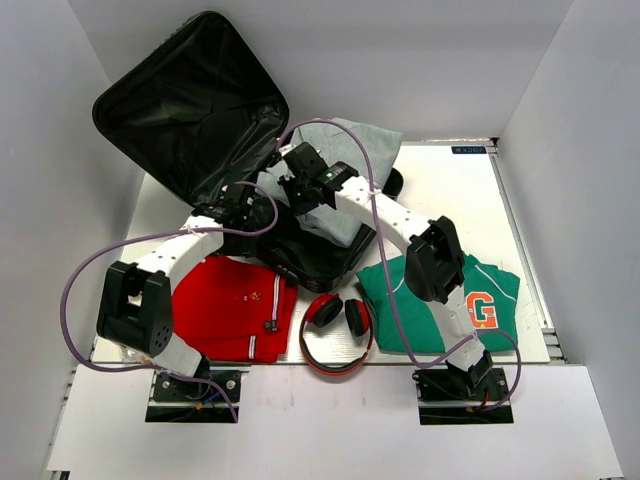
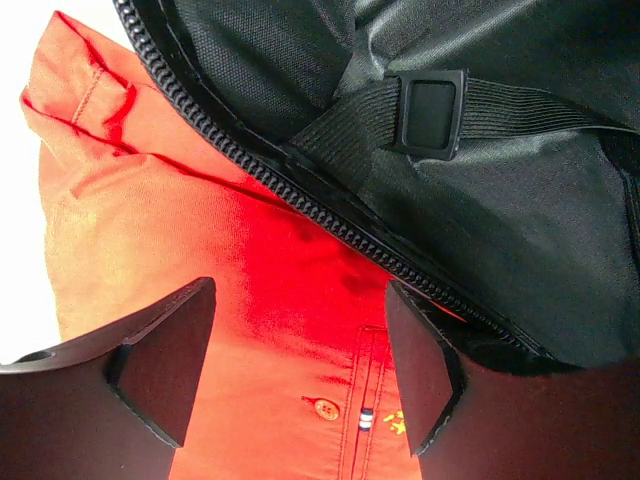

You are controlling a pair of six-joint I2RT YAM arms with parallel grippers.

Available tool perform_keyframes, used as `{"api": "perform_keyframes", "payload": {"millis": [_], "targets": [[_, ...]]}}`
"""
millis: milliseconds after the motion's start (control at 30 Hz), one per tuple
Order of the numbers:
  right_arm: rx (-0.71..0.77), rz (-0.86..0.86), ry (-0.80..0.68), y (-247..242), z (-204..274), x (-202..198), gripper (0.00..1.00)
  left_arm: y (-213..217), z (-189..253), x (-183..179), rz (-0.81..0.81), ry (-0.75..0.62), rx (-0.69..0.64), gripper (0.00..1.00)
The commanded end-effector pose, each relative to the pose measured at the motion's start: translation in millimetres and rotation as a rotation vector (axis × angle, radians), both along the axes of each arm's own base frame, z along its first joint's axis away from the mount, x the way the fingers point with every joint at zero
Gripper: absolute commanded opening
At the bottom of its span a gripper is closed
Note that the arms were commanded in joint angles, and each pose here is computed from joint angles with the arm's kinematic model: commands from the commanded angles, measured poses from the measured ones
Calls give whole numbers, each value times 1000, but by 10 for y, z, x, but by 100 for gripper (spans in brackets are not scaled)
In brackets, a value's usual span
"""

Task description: Pack the luggage

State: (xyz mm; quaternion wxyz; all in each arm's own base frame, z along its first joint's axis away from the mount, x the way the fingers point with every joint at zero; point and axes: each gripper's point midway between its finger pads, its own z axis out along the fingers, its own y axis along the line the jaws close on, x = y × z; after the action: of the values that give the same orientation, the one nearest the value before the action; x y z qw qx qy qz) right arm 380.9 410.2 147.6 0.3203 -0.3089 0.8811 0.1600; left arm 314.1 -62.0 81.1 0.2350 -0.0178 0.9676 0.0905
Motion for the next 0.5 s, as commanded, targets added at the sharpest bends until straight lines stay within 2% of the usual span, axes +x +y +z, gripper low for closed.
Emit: {"api": "perform_keyframes", "payload": {"millis": [0, 267, 467], "targets": [[252, 67, 143, 663, 419, -596, 0, -33, 86, 339, 59, -158, -43, 79], [334, -49, 284, 926, 385, -709, 0, 17, 100, 351, 68, -200, -57, 79], [321, -72, 361, 971, 149, -808, 0, 27, 82, 339, 76, -200, -61, 79]]}}
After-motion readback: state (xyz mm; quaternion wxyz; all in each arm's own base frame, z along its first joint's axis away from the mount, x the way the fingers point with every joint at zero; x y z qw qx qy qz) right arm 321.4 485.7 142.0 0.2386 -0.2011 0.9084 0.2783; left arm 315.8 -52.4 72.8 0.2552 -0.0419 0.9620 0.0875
